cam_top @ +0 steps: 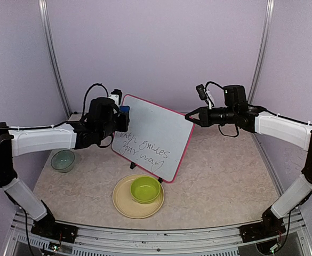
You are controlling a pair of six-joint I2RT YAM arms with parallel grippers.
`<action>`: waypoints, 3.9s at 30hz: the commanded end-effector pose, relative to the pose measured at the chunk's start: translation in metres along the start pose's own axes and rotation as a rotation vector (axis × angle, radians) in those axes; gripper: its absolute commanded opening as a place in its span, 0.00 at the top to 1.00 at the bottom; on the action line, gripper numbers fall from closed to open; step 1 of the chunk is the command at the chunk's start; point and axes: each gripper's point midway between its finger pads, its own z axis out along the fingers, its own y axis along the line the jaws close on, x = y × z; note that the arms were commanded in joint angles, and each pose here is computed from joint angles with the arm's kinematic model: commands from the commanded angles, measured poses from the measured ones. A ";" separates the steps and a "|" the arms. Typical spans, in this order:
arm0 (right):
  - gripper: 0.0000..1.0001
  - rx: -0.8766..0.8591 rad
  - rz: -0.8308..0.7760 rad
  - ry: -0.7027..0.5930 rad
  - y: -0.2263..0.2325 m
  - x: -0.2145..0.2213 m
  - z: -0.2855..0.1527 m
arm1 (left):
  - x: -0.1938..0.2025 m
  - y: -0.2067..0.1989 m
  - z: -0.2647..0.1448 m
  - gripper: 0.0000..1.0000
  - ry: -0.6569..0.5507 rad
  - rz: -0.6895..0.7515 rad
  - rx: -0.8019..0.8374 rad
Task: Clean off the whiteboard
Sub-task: Erase the center of the whiteboard.
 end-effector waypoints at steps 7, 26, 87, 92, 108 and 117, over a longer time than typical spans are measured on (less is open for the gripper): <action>1.00 -0.059 -0.041 -0.008 0.019 -0.002 -0.001 | 0.016 0.097 0.018 0.96 0.047 0.003 -0.164; 1.00 -0.057 -0.038 -0.001 0.019 0.000 -0.002 | 0.034 0.017 0.062 0.96 0.093 0.087 0.014; 1.00 0.143 -0.065 -0.064 -0.012 -0.019 -0.027 | 0.011 -0.035 -0.063 0.96 -0.042 -0.062 0.119; 1.00 0.233 -0.082 -0.070 -0.024 -0.021 -0.036 | 0.016 -0.033 -0.062 0.96 -0.031 -0.060 0.108; 1.00 0.355 -0.069 -0.081 -0.048 -0.015 -0.060 | 0.047 -0.009 -0.052 0.96 0.054 -0.095 0.053; 1.00 0.342 -0.057 -0.082 -0.048 -0.006 -0.067 | 0.025 0.007 0.007 0.96 0.041 0.014 0.174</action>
